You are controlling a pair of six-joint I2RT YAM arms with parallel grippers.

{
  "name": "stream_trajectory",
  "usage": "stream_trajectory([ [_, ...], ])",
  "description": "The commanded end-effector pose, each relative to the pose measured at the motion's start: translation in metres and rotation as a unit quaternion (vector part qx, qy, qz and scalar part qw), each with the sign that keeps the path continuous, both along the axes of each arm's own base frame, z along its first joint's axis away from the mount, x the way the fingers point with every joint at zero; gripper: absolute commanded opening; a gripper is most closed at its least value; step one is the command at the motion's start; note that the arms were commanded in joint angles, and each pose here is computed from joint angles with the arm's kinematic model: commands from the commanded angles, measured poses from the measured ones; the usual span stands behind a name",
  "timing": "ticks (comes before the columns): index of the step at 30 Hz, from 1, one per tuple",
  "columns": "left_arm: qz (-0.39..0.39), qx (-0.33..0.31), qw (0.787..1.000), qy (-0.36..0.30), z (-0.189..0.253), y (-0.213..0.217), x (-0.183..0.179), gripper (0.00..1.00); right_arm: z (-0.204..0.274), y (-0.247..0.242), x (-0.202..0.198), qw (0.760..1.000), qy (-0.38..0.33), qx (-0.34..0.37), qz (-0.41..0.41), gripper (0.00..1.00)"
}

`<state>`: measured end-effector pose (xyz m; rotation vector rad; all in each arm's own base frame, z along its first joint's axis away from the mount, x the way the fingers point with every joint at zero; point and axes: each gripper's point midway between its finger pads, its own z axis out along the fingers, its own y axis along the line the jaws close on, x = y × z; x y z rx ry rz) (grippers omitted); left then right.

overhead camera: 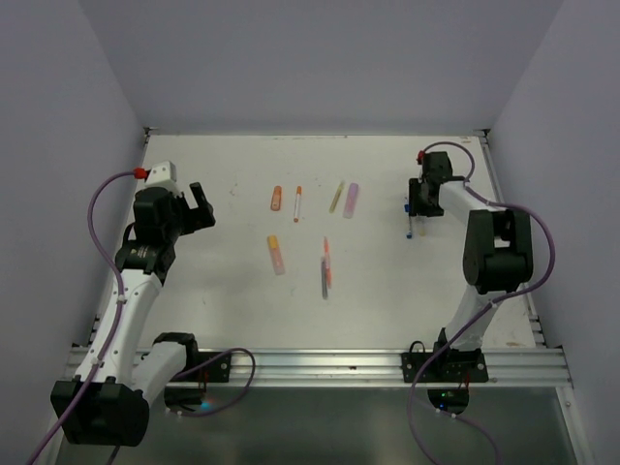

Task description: Open the pen caps

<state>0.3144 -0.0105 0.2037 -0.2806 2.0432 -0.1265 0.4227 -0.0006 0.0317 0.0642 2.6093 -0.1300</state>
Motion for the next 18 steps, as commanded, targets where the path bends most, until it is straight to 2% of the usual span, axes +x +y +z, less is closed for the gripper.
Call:
stream_trajectory([
  [1, -0.006, 0.01, 1.0, -0.018, 0.006, 0.0, 0.006, 0.99, 0.061, -0.001, 0.014, 0.997, -0.074, 0.008, -0.019, 0.49],
  [3, -0.008, 0.009, 1.0, -0.018, 0.005, -0.001, 0.007, 0.99, 0.084, 0.005, 0.017, 0.994, -0.101, 0.018, -0.023, 0.58],
  [5, -0.01, 0.008, 1.0, -0.016, 0.004, -0.002, 0.007, 0.99, 0.102, 0.015, 0.019, 0.991, -0.127, 0.034, -0.028, 0.62],
  [6, -0.01, 0.007, 1.0, -0.016, 0.004, -0.002, 0.007, 0.99, 0.109, 0.031, 0.021, 0.989, -0.14, 0.04, -0.016, 0.65],
  [7, -0.01, 0.007, 1.0, -0.015, 0.004, -0.002, 0.007, 0.99, 0.113, 0.041, 0.022, 0.988, -0.148, 0.045, -0.016, 0.73],
  [9, -0.01, 0.006, 1.0, -0.012, 0.002, -0.003, 0.008, 1.0, 0.118, 0.074, 0.026, 0.986, -0.158, 0.043, 0.002, 0.78],
  [10, -0.01, 0.007, 1.0, -0.012, 0.001, -0.003, 0.008, 1.0, 0.118, 0.079, 0.029, 0.986, -0.163, 0.03, -0.008, 0.85],
  [13, -0.013, 0.005, 1.0, -0.01, -0.001, -0.004, 0.008, 1.0, 0.107, 0.117, 0.04, 0.986, -0.16, 0.047, -0.018, 0.88],
  [18, -0.008, 0.007, 1.0, -0.009, -0.002, -0.002, 0.009, 1.0, 0.089, 0.16, 0.056, 0.986, -0.155, 0.057, -0.017, 0.84],
])
